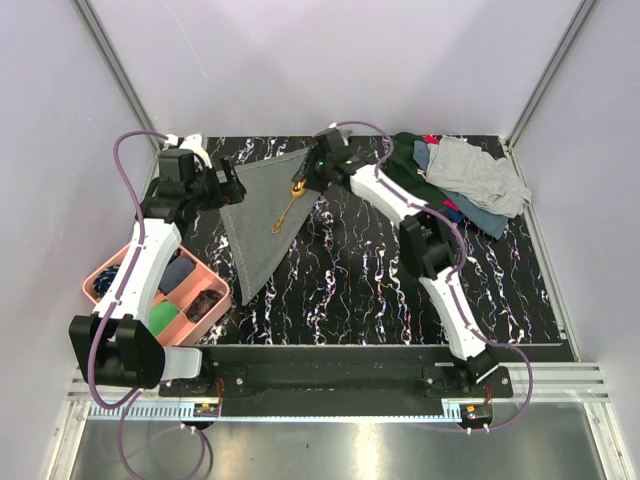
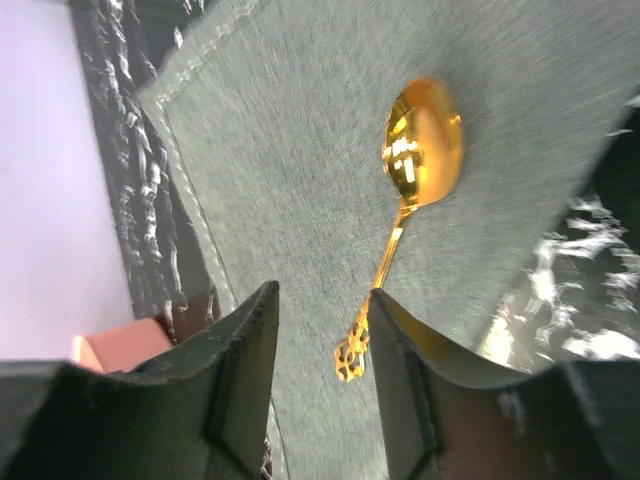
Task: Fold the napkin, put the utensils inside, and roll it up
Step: Place the utensil onto the napkin
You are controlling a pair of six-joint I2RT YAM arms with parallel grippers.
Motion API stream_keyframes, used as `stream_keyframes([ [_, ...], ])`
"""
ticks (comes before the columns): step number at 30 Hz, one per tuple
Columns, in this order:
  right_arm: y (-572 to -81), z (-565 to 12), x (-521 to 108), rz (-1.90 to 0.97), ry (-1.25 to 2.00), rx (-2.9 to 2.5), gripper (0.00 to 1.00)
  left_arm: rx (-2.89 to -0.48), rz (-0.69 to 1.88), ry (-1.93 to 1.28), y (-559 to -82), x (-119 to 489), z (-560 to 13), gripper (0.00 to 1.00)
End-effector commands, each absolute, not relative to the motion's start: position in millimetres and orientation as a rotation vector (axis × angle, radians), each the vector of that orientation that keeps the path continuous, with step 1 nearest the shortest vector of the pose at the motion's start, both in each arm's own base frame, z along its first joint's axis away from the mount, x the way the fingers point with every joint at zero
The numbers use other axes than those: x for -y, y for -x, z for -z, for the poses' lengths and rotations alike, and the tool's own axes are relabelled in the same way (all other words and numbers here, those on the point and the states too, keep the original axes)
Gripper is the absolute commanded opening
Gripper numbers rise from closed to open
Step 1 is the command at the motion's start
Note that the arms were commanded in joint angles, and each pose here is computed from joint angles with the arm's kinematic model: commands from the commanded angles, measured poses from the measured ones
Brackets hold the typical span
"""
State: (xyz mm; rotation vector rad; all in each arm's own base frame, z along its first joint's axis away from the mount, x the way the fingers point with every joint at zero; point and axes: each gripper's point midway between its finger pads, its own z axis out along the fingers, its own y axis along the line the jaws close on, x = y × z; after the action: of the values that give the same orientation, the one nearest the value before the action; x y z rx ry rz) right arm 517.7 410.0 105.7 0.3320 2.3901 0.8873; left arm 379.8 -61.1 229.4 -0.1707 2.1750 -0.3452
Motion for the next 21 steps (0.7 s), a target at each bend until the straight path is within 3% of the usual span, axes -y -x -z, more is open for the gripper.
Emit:
stream_keyframes([
  [1,-538,-145,-366,-0.952,-0.387,-2.285,0.45,-2.091,0.396,0.147,-384,68,-260,0.93],
  [6,-542,-110,-332,-1.009,-0.476,-2.285,0.42,-2.094,0.396,0.148,-385,68,-259,0.93],
  [21,-542,-48,-343,-1.071,-0.509,-2.363,0.43,-2.105,0.401,0.146,-386,69,-255,0.93],
])
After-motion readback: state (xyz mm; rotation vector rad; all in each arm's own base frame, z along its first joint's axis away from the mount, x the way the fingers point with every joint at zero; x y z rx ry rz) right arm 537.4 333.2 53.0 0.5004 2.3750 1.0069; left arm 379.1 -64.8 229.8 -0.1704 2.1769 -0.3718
